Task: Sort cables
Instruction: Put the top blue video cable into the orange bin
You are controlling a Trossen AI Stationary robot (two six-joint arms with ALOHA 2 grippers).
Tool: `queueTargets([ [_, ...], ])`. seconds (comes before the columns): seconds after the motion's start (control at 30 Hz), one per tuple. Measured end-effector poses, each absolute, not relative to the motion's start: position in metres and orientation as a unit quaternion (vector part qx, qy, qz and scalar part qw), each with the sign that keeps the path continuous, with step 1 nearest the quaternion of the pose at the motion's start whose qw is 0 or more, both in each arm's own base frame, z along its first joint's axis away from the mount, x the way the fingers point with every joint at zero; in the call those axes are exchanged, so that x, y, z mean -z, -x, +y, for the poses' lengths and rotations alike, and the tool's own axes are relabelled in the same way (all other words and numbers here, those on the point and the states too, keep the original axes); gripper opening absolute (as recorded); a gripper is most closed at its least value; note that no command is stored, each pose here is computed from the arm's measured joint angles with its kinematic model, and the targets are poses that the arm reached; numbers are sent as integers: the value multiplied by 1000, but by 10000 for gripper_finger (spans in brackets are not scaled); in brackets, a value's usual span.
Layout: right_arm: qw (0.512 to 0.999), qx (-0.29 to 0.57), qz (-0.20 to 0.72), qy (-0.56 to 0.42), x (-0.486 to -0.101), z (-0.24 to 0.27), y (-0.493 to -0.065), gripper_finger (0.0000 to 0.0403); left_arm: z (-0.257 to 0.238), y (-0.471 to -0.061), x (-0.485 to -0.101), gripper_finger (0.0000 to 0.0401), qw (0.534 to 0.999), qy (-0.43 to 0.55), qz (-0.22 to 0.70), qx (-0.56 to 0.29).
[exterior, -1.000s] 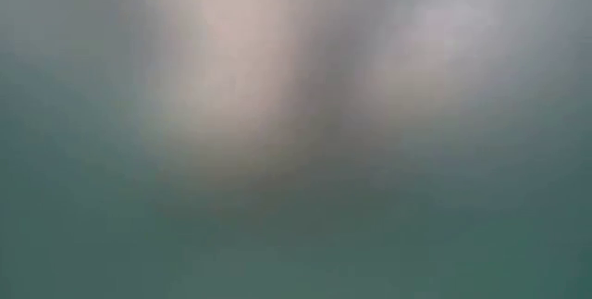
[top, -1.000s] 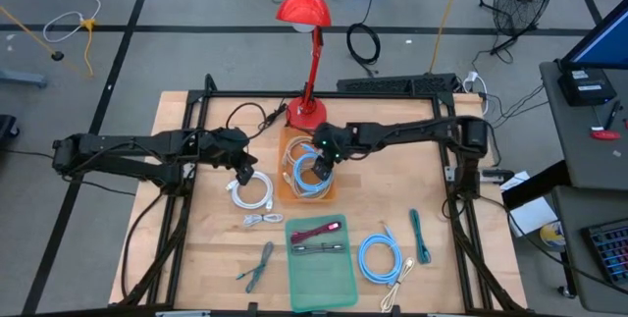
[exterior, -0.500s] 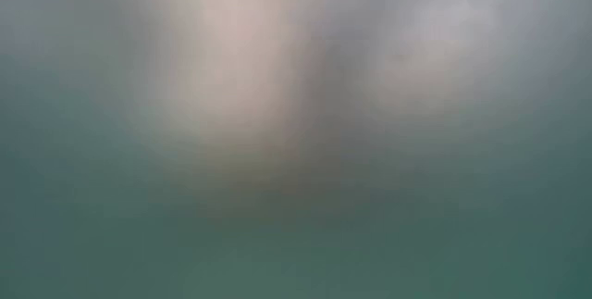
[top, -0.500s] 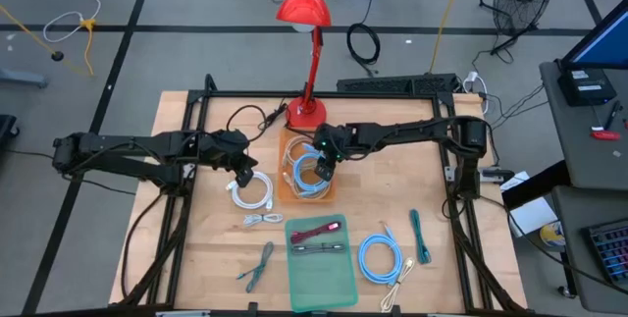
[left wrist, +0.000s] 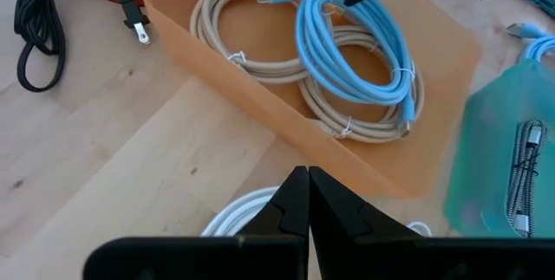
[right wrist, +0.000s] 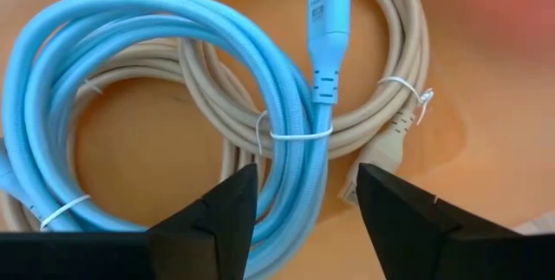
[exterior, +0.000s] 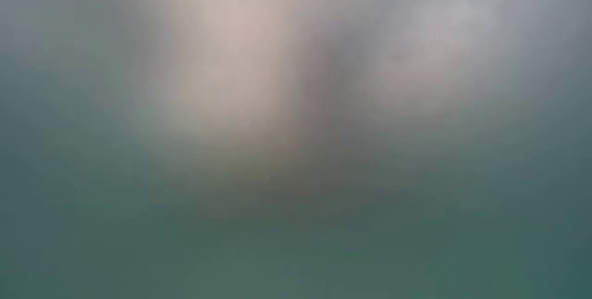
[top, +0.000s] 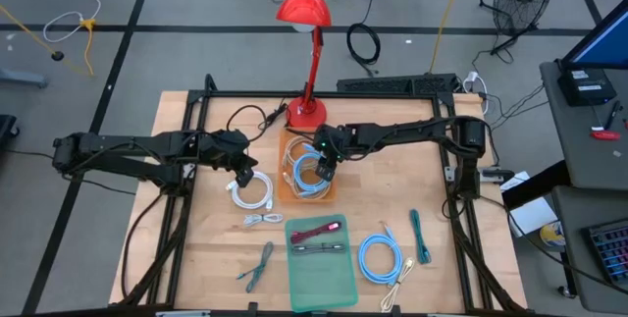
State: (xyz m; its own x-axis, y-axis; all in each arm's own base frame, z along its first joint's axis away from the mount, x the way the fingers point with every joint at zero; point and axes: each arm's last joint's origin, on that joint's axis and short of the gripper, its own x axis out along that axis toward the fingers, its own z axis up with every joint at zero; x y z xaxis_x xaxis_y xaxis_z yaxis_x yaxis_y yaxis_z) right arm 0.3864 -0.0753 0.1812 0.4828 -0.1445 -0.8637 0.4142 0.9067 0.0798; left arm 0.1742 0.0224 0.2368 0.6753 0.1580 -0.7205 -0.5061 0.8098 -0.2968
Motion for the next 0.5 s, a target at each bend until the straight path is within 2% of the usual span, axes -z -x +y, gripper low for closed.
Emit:
queueTargets([
  [0.33, 849, 166, 481, -144, -181, -75, -387, 134, 22, -174, -237, 5, 883, 242, 356, -188],
  [0.5, 849, 168, 478, -150, -181, -75, -387, 128, 23, -174, -237, 5, 883, 240, 357, -187],
])
